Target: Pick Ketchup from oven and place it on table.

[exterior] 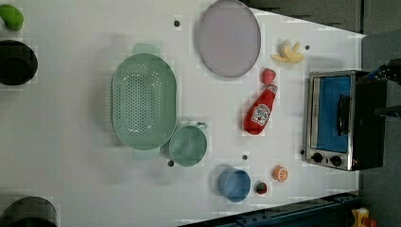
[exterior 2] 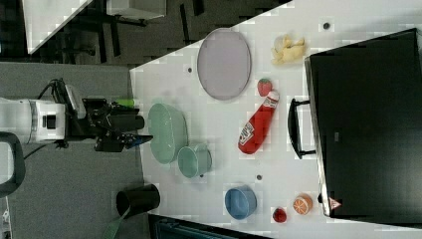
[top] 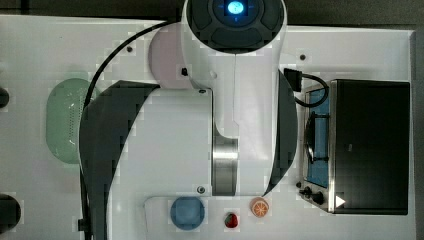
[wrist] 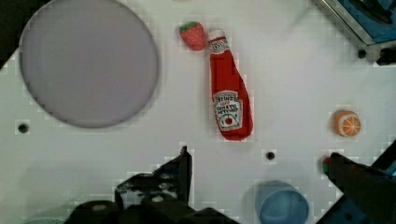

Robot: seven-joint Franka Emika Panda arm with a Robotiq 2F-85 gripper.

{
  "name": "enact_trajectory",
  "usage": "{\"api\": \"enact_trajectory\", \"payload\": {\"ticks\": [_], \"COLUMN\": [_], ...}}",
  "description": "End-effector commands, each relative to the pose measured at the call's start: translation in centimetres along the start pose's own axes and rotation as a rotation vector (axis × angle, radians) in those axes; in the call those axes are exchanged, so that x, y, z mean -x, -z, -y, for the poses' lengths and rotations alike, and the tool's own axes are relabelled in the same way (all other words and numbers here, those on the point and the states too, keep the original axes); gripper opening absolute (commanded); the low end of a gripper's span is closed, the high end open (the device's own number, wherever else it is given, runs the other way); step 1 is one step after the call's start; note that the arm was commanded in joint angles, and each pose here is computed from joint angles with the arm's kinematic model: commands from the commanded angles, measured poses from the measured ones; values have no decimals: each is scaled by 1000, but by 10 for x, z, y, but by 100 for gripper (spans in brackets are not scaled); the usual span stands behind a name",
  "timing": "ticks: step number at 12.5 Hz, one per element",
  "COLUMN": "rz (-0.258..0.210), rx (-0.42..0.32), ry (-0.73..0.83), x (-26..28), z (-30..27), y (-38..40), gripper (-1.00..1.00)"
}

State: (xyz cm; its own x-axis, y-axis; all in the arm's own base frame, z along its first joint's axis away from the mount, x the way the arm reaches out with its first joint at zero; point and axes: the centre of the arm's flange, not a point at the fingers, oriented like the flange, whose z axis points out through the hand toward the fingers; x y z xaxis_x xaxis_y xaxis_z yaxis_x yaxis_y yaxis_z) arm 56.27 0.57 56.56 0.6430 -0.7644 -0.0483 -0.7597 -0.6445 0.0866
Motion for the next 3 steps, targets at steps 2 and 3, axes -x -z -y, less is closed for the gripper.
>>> {"api": "enact_trajectory", "payload": {"ticks": [2, 3], "rz": [0, 0], "rx": [-41, -41], "ry": [-68, -68], "x": [-14, -14], "z": [-15, -15], "y": [17, 17], "gripper": [100, 100]}}
